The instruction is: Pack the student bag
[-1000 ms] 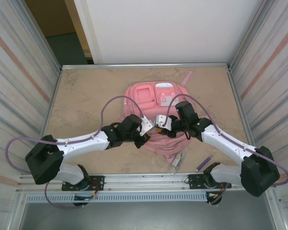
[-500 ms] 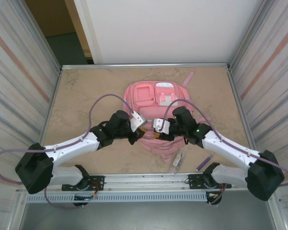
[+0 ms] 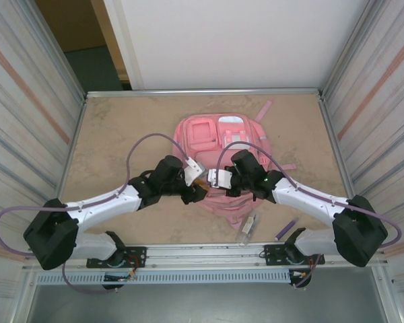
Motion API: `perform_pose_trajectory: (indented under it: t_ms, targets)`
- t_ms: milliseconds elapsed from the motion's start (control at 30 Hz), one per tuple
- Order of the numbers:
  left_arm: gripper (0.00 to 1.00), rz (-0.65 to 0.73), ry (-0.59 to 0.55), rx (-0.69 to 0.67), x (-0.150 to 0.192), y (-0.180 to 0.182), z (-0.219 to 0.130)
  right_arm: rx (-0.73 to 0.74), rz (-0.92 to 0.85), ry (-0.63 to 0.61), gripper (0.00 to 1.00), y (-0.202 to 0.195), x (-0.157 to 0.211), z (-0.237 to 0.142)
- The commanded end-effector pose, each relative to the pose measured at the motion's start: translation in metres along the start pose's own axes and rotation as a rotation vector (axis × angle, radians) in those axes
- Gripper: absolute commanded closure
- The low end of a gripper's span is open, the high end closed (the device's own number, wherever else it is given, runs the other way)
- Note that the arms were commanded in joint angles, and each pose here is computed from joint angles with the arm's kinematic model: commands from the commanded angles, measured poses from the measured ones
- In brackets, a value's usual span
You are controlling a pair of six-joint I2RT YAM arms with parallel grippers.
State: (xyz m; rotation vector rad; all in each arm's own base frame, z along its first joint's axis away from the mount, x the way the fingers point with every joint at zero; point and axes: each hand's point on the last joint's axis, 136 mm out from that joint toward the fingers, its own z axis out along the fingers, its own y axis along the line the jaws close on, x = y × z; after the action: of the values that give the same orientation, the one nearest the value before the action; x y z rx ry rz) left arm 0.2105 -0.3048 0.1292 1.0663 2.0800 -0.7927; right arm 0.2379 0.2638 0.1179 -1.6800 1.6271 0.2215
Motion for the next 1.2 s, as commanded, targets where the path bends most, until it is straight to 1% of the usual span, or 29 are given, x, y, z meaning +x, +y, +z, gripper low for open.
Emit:
perform_pose_trajectory:
  t_ms: [0,100,167,233,333,467,600,700,833,867,933,967,1033,1100,1133,1167]
  targets:
    - [0.53,-0.054,0.015,0.010,0.001,0.000,0.003,-0.014,0.004,-0.075,0.95,0.002,-0.012,-0.008]
    - [0.52,-0.123,0.001,0.022,-0.003,-0.002,0.007,-0.025,0.019,-0.087,0.95,0.002,-0.015,-0.007]
    - [0.50,-0.177,-0.005,0.003,-0.006,0.000,0.010,-0.029,0.031,-0.095,0.95,0.001,-0.017,-0.007]
    - [0.49,-0.192,-0.007,-0.019,-0.008,-0.002,0.014,-0.034,0.042,-0.108,0.95,0.000,-0.021,-0.007]
    - [0.47,-0.200,-0.022,-0.003,-0.013,-0.010,0.021,-0.031,0.062,-0.128,0.95,-0.001,-0.024,-0.007]
    - [0.48,-0.269,-0.005,-0.038,-0.014,-0.007,0.027,-0.032,0.081,-0.144,0.96,-0.002,-0.030,-0.007]
    - [0.50,-0.309,-0.013,-0.121,-0.014,0.001,0.030,-0.019,0.100,-0.148,0.98,-0.004,-0.032,-0.005]
    - [0.52,-0.323,0.014,-0.234,-0.006,0.013,0.028,-0.009,0.110,-0.158,0.99,-0.006,-0.036,-0.006]
    - [0.55,-0.314,0.026,-0.276,-0.001,0.015,0.029,0.006,0.096,-0.159,0.99,-0.007,-0.038,-0.009]
    - [0.57,-0.313,0.033,-0.284,0.001,0.016,0.028,0.014,0.095,-0.154,0.99,-0.008,-0.038,-0.010]
    - [0.68,-0.317,0.040,-0.303,0.005,0.018,0.026,0.018,0.087,-0.141,1.00,-0.009,-0.036,-0.011]
    - [0.71,-0.317,0.039,-0.317,0.007,0.020,0.023,0.018,0.080,-0.130,1.00,-0.008,-0.034,-0.012]
    - [0.84,-0.306,0.024,-0.346,0.008,0.025,0.015,0.018,0.056,-0.110,1.00,-0.006,-0.029,-0.013]
    - [0.96,-0.260,0.000,-0.332,0.004,0.026,0.006,0.015,0.035,-0.084,1.00,-0.004,-0.024,-0.013]
    - [1.00,-0.234,-0.012,-0.319,0.001,0.025,0.000,0.008,0.024,-0.075,1.00,-0.003,-0.022,-0.014]
    - [1.00,-0.214,-0.022,-0.314,0.000,0.026,-0.006,-0.004,0.008,-0.067,1.00,0.000,-0.020,-0.015]
